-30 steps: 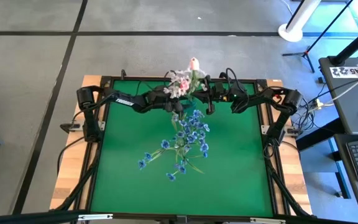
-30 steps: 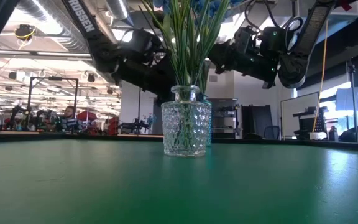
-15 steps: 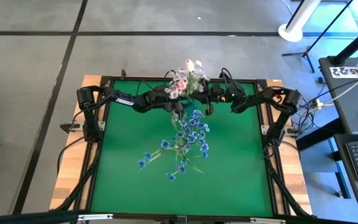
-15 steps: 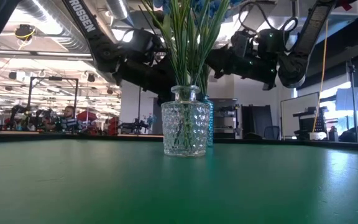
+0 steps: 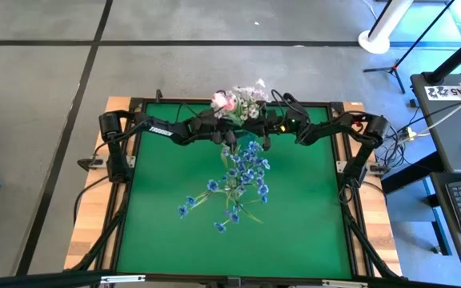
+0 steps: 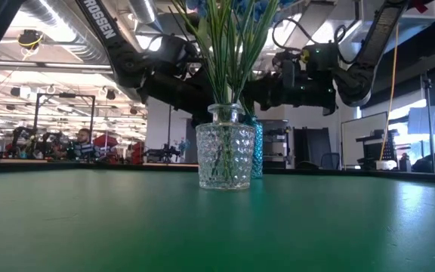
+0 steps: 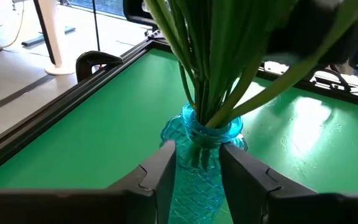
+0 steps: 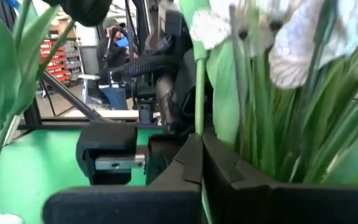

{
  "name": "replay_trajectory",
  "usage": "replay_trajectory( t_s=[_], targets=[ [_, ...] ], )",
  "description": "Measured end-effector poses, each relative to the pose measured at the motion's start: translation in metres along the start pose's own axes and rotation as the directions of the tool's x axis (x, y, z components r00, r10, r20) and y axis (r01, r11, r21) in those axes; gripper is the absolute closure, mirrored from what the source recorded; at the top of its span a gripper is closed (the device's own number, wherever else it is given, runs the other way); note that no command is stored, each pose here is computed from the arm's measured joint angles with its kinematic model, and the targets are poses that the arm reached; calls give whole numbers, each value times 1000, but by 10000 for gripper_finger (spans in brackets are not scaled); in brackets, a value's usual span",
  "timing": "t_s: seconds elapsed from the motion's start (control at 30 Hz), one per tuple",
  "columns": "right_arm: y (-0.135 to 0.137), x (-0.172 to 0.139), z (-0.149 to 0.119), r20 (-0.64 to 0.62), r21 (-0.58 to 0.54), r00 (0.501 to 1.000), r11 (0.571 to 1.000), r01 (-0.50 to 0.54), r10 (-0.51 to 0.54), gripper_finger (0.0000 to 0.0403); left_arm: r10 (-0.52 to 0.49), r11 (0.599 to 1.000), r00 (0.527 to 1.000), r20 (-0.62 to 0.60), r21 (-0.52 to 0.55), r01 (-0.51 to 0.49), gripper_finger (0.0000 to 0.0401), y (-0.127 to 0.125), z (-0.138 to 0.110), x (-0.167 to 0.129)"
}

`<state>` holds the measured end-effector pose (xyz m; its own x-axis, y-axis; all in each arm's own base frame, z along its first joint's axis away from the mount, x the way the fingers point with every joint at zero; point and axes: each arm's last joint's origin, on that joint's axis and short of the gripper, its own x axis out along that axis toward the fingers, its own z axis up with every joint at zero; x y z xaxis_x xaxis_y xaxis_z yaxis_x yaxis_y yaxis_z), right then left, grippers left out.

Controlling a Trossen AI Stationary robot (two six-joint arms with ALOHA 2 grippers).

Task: Sort flowers into vase by color
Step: Put the pink tulip into the blue vase

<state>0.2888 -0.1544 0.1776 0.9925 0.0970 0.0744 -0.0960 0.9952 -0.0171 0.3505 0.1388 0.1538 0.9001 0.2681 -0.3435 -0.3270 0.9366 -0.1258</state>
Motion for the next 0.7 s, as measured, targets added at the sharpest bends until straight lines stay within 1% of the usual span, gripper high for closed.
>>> replay_trajectory(
  t_s=[0.17, 0.37, 0.47, 0.7],
  targets=[
    [0, 0, 0, -13, 8, 1000, 1000, 0, 0, 403, 32, 999, 999, 11, -3, -32, 286, 0, 1, 0],
    [3, -3, 11, -30, 10, 1000, 1000, -5, 6, 403, 40, 999, 999, 13, -14, -39, 272, 1, 1, -1],
    [5, -6, 17, -66, -5, 998, 1000, 3, -3, 403, 42, 999, 999, 10, -18, -42, 263, 1, 1, -1],
    [9, -15, 26, -198, -54, 977, 996, 75, -84, 403, 48, 999, 999, 4, -19, -48, 245, 1, 1, -1]
  ],
)
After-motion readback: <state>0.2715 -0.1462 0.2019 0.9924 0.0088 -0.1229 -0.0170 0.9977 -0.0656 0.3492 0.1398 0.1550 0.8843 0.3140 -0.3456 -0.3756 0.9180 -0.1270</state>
